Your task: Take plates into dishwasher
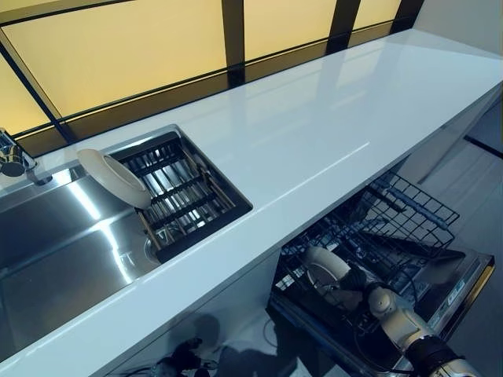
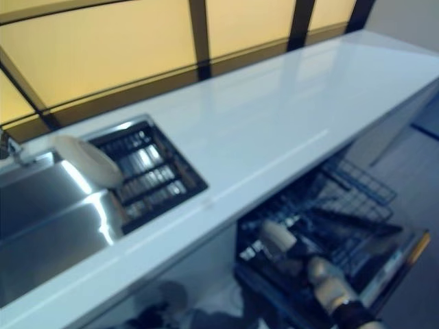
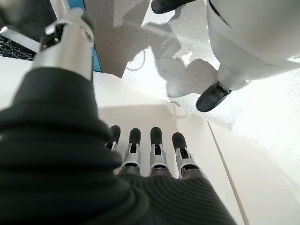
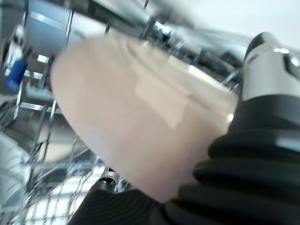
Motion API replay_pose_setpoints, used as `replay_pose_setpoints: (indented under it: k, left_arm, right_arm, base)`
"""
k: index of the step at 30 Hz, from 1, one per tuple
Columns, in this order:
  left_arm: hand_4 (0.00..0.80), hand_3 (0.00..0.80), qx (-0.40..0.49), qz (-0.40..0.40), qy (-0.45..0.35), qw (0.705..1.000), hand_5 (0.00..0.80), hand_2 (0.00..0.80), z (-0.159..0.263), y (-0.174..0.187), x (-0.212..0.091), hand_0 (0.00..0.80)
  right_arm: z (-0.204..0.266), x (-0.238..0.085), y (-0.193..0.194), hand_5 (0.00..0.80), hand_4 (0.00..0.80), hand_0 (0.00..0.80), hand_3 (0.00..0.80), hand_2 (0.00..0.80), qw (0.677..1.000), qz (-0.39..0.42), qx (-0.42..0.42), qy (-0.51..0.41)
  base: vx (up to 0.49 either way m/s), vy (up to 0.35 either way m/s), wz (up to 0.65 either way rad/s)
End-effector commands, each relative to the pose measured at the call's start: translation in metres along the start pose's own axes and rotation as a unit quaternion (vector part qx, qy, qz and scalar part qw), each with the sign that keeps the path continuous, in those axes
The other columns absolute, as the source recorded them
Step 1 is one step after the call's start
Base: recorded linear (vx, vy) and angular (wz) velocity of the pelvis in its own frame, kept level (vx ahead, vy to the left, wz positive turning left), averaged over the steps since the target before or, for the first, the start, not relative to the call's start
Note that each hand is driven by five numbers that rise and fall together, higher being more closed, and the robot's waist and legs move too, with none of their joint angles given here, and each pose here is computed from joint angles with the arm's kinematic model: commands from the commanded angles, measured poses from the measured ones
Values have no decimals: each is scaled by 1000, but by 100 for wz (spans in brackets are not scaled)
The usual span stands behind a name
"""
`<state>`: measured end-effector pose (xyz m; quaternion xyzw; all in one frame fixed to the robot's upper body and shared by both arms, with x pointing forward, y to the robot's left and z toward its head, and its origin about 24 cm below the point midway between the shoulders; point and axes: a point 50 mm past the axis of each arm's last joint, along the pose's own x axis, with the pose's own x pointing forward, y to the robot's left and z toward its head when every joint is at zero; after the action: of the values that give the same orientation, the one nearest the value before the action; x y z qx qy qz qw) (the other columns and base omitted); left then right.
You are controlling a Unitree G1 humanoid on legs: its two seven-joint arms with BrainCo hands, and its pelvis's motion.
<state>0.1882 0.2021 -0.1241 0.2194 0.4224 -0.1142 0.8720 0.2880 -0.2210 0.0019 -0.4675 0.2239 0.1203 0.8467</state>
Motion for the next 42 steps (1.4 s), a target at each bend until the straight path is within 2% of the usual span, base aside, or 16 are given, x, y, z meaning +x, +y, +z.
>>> replay_pose_setpoints:
  k: [1, 10, 21, 27, 42]
  left_arm:
    - [0, 0, 27, 24, -34, 999, 0, 0, 23, 14, 3, 0]
    - [0, 0, 31, 25, -36, 999, 0, 0, 26, 12, 4, 0]
    - [0, 0, 25, 29, -48, 998, 0, 0, 34, 14, 5, 0]
    - [0, 0, 19, 30, -43, 998, 0, 0, 32, 11, 6, 0]
    - [0, 0, 3, 43, -19, 999, 0, 0, 8, 16, 0, 0]
  right_arm:
    - [33, -3, 28, 0, 0, 0, 0, 0, 996, 61, -9, -66]
    - [44, -6, 31, 0, 0, 0, 0, 0, 994, 66, 19, -90]
    - [60, -15, 30, 0, 0, 0, 0, 0, 988, 77, -1, -132]
    - [61, -17, 26, 0, 0, 0, 0, 0, 989, 47, 8, -139]
    - [39, -36, -19, 0, 0, 0, 0, 0, 985, -85, 57, -138]
  base:
    - [0, 0, 0]
    - [-13, 14, -2]
    - [-19, 6, -7]
    - [0, 0, 0]
    - [5, -7, -2]
